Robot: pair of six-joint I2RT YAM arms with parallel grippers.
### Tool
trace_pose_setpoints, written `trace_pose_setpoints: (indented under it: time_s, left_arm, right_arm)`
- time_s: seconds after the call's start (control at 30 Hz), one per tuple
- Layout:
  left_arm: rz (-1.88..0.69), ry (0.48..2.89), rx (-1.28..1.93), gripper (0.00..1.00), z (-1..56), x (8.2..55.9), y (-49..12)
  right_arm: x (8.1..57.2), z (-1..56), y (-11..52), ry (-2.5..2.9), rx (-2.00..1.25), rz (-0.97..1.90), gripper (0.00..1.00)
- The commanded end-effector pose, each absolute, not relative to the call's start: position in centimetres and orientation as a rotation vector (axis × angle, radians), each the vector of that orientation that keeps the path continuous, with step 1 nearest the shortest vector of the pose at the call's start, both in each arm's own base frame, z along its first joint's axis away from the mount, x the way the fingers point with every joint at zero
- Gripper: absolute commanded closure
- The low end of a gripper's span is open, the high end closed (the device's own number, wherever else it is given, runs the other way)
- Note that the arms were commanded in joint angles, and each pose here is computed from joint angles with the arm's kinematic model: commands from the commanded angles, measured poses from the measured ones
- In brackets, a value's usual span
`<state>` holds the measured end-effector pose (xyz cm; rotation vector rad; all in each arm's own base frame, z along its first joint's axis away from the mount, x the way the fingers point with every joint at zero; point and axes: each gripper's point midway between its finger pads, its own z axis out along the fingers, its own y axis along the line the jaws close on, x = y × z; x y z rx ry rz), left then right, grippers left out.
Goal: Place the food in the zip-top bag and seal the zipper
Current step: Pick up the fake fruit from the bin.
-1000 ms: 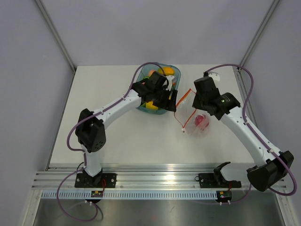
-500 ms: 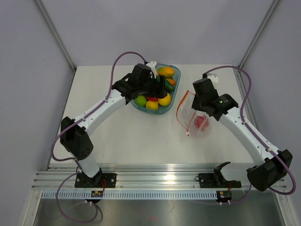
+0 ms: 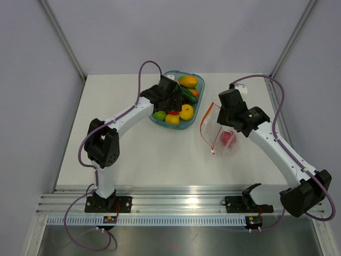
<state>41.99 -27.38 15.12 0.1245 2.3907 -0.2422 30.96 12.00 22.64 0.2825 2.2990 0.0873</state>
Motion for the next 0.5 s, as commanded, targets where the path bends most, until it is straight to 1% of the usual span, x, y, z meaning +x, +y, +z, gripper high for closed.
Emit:
trace_pose_setpoints:
  time_s: [0.0, 0.23, 0.37, 0.47]
  left_arm:
    - [-0.26, 2.297, 0.017, 0.1, 17.4, 44.6, -27.5]
    - [-0.264, 2.315, -0.028, 0.07, 16.0, 45.9, -28.4]
    - [-0.301, 2.32, -0.057, 0.07, 15.5, 46.0, -29.0]
    - [-0.297, 2.327, -0.078, 0.09, 14.8, 46.3, -29.2]
  right_arm:
    - [30.9, 23.9, 12.0, 2.257, 0.276, 0.123, 1.0]
    - [31.2, 23.7, 12.3, 2.264, 0.265, 0.134, 1.0]
    - [31.3, 23.5, 12.5, 2.269, 0.26, 0.137, 1.0]
    - [31.4, 23.5, 12.7, 2.268, 0.255, 0.143, 1.0]
